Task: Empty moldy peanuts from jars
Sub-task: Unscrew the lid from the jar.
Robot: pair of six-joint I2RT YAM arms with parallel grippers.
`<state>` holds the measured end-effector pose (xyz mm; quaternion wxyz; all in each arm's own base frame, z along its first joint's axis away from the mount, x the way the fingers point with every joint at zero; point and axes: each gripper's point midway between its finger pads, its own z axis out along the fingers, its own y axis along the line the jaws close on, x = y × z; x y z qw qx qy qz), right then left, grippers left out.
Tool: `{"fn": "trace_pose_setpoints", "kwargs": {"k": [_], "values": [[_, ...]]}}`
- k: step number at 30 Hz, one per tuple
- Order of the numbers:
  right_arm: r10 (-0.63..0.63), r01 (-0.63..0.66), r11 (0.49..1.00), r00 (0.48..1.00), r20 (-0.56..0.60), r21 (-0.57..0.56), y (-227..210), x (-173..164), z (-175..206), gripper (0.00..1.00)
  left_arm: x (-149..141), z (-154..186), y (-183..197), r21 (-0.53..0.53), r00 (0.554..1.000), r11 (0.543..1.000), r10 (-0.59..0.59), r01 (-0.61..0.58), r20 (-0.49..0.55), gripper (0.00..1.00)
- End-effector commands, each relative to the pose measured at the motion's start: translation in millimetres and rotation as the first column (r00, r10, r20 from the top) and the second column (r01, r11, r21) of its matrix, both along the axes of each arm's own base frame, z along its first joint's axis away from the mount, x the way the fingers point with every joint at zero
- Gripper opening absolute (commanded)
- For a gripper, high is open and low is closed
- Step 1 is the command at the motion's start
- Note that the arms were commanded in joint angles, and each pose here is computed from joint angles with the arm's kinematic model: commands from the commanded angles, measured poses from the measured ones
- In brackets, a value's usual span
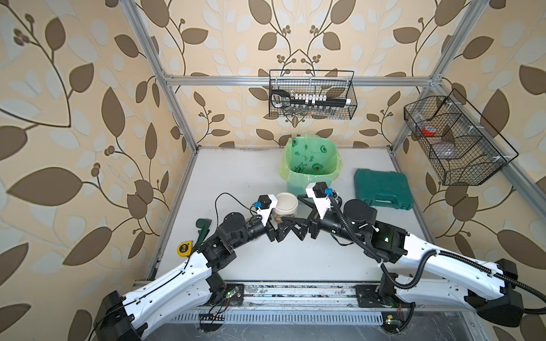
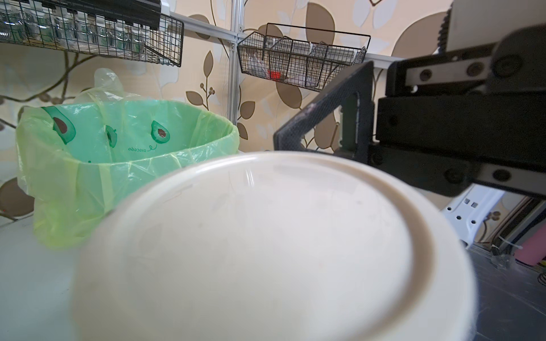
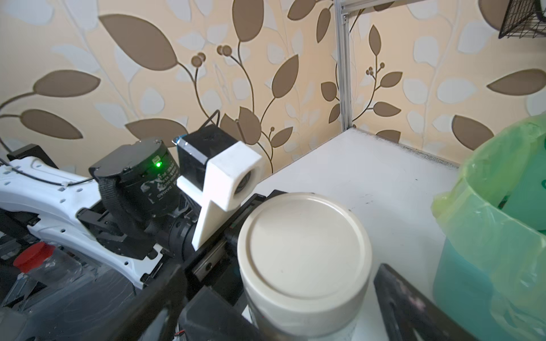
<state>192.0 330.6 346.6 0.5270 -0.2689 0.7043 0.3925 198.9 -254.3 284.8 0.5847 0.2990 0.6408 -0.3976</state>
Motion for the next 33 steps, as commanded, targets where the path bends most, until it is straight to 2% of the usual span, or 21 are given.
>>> {"fn": "trace_pose_setpoints", "kwargs": {"k": [1,22,33], "values": [[-0.042,0.042,0.998,0.999,-0.004,0.052,2,7,10,1.00,-5,38,3,-0.099,0.995,0.995,-0.005,0.015,0.096,0.00],[-0.141,0.141,0.990,0.989,-0.043,-0.011,6,28,-10,0.99,-12,43,4,-0.127,0.995,0.991,-0.026,0.039,0.099,0.00],[-0.158,0.158,0.987,0.987,-0.033,-0.015,-7,25,-8,0.99,-17,51,8,-0.150,0.993,0.987,-0.035,0.052,0.113,0.00]]}}
